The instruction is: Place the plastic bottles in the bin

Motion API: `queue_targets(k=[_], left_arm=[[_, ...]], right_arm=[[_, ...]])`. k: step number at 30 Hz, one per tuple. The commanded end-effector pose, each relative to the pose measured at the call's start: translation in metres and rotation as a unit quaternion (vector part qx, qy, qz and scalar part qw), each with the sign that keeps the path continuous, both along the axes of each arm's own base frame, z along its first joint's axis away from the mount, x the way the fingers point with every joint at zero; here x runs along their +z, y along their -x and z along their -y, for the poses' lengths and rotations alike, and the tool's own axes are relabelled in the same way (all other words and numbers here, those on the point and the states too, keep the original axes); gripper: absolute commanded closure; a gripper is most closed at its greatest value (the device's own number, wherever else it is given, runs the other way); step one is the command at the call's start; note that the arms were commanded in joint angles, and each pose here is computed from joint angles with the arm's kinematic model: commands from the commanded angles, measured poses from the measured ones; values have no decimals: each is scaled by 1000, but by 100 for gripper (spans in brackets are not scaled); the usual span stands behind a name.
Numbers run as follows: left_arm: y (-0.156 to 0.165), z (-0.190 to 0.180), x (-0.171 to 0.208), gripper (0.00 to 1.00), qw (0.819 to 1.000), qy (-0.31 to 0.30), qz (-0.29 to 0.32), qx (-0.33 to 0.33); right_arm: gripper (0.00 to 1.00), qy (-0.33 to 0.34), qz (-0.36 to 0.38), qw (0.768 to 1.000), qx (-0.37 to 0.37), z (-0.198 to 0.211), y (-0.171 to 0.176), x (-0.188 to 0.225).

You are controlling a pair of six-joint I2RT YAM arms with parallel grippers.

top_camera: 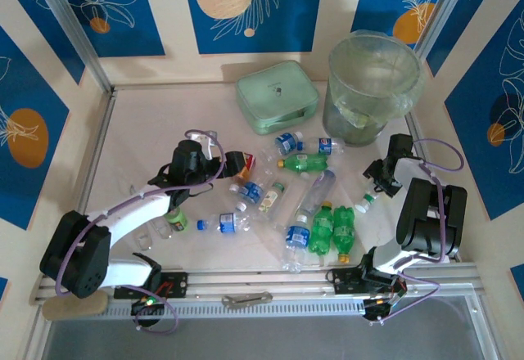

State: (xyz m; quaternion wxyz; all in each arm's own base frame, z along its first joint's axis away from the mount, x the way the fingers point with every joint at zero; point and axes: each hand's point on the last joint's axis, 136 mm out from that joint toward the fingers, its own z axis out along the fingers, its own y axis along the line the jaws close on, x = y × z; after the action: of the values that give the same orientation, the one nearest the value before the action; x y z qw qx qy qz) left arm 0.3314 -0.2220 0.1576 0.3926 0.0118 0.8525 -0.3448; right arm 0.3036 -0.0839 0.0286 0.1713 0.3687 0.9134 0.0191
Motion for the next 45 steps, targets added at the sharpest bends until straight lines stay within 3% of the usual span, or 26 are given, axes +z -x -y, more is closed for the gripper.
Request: queue_targets(k=[1, 10, 19, 32, 45], left_arm=[[-1, -3, 10, 1, 1000, 3, 12, 6], [1, -6, 10, 1, 1000, -1, 13, 11], [0, -9, 6, 1, 1000, -3, 7, 22], [-1, -10, 7, 1, 1000, -3, 11, 24], [-2, -8, 10, 1, 1000, -3, 12, 20]], right_arm=[[38, -10, 2, 1000, 2, -4, 4, 0], [43, -4, 21, 1000, 0, -4, 3, 17], [44, 14, 160, 987, -6, -7, -1, 103], [48, 2, 379, 925, 13, -27, -6, 260], [49, 2, 512, 854, 87, -48, -79, 411]])
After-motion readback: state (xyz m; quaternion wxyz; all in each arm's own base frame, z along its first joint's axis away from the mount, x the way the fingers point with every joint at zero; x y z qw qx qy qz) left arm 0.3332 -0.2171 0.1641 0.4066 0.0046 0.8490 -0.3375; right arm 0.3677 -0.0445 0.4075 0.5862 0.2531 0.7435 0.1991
